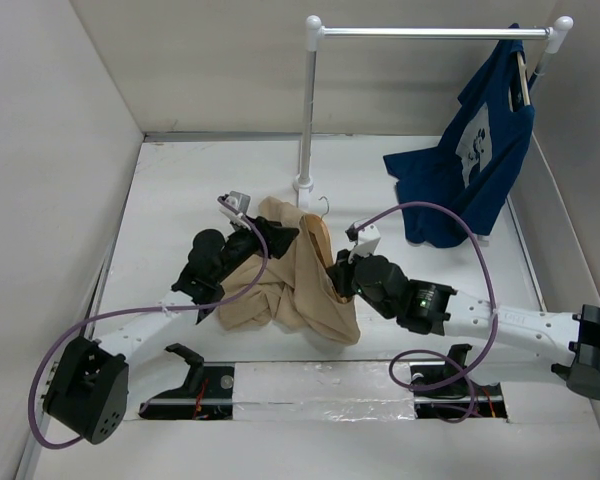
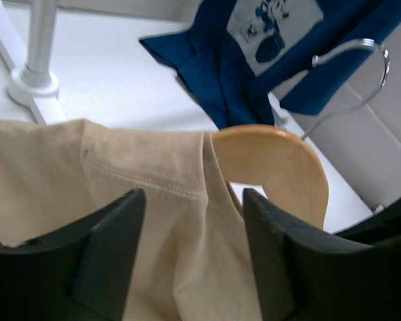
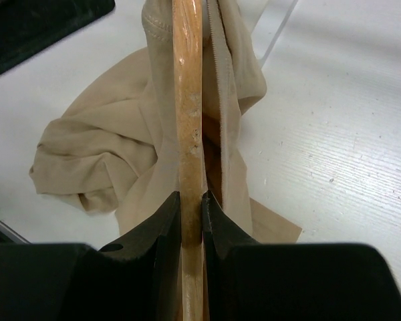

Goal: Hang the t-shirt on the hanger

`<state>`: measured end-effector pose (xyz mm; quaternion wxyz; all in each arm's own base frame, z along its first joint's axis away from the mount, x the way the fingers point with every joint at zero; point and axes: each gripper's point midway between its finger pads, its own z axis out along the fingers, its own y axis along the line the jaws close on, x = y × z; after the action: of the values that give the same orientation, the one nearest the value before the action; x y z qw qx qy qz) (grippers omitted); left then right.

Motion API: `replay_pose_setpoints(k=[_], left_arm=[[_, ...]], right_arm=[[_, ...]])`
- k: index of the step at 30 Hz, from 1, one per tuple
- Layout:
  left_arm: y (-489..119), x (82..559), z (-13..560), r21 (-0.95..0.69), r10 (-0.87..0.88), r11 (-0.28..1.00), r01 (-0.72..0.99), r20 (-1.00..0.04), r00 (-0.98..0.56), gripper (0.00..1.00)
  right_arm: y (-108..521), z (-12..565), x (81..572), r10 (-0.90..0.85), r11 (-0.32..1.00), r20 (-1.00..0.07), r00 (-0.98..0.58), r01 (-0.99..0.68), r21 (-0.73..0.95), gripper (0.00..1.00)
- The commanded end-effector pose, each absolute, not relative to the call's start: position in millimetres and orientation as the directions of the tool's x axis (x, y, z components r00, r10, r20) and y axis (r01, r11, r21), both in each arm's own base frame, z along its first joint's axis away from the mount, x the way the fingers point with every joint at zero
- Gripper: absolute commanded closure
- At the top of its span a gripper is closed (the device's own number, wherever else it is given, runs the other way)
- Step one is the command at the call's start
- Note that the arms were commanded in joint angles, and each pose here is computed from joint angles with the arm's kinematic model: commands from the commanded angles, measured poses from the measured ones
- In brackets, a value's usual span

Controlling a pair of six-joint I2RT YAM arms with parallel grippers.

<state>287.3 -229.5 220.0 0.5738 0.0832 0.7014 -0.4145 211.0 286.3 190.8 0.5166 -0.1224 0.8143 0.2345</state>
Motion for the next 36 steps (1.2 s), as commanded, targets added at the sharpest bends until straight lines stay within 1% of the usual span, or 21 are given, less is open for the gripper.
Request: replay_pose_setpoints(k=[1, 2, 6, 8, 13, 16, 17, 18, 19, 20, 23, 30, 35, 36], left_arm=[[-238, 274, 223, -0.466, -0.342, 0.582, 0.667, -0.884, -0.32, 0.41], [-241, 274, 223, -0.468, -0.338, 0.571, 0.675, -0.883, -0.327, 0.4], [-241, 284, 221, -0.463, -0.327, 0.599, 0.653, -0.886, -0.328, 0.41], [-242, 287, 218, -0.47, -0.33, 0.602, 0.646, -0.883, -0.335, 0.45], [-247, 296, 225, -0.472, -0.345, 0.595, 0.651, -0.881, -0.324, 0.49], [-248, 299, 229, -0.478, -0.361, 0.589, 0.651, -0.877, -0.317, 0.53], [-249, 299, 231, -0.484, -0.369, 0.582, 0.654, -0.873, -0.317, 0.6], [-249, 299, 231, -0.485, -0.375, 0.581, 0.653, -0.872, -0.314, 0.65], [-249, 299, 233, -0.487, -0.381, 0.578, 0.655, -0.871, -0.311, 0.73], [-247, 300, 237, -0.487, -0.392, 0.581, 0.652, -0.87, -0.299, 0.86], [-245, 301, 245, -0.487, -0.414, 0.583, 0.65, -0.867, -0.278, 1.0], [-235, 324, 271, -0.499, -0.455, 0.648, 0.575, -0.859, -0.234, 1.0], [-230, 334, 289, -0.505, -0.468, 0.679, 0.533, -0.857, -0.215, 1.0], [-228, 338, 294, -0.507, -0.469, 0.689, 0.517, -0.857, -0.215, 1.0]], right_arm=[[298, 231, 218, 0.128, 0.838, -0.918, -0.376, -0.455, 0.303, 1.0], [298, 231, 218, 0.128, 0.838, -0.918, -0.376, -0.455, 0.303, 1.0], [297, 229, 218, 0.128, 0.839, -0.917, -0.378, -0.452, 0.304, 1.0], [297, 229, 218, 0.132, 0.838, -0.916, -0.378, -0.452, 0.307, 1.0], [297, 229, 217, 0.137, 0.836, -0.915, -0.38, -0.451, 0.312, 1.0], [297, 228, 216, 0.133, 0.832, -0.914, -0.382, -0.457, 0.313, 1.0], [297, 227, 215, 0.133, 0.831, -0.914, -0.383, -0.46, 0.313, 1.0], [297, 227, 216, 0.134, 0.832, -0.914, -0.383, -0.458, 0.314, 1.0], [297, 226, 215, 0.131, 0.831, -0.913, -0.386, -0.46, 0.313, 1.0], [297, 224, 215, 0.13, 0.832, -0.913, -0.388, -0.459, 0.313, 1.0], [297, 223, 214, 0.123, 0.829, -0.912, -0.392, -0.464, 0.311, 1.0], [291, 230, 202, 0.111, 0.824, -0.915, -0.389, -0.478, 0.303, 1.0], [281, 253, 194, 0.118, 0.826, -0.922, -0.37, -0.479, 0.298, 1.0], [277, 252, 189, 0.088, 0.829, -0.924, -0.373, -0.487, 0.276, 1.0]])
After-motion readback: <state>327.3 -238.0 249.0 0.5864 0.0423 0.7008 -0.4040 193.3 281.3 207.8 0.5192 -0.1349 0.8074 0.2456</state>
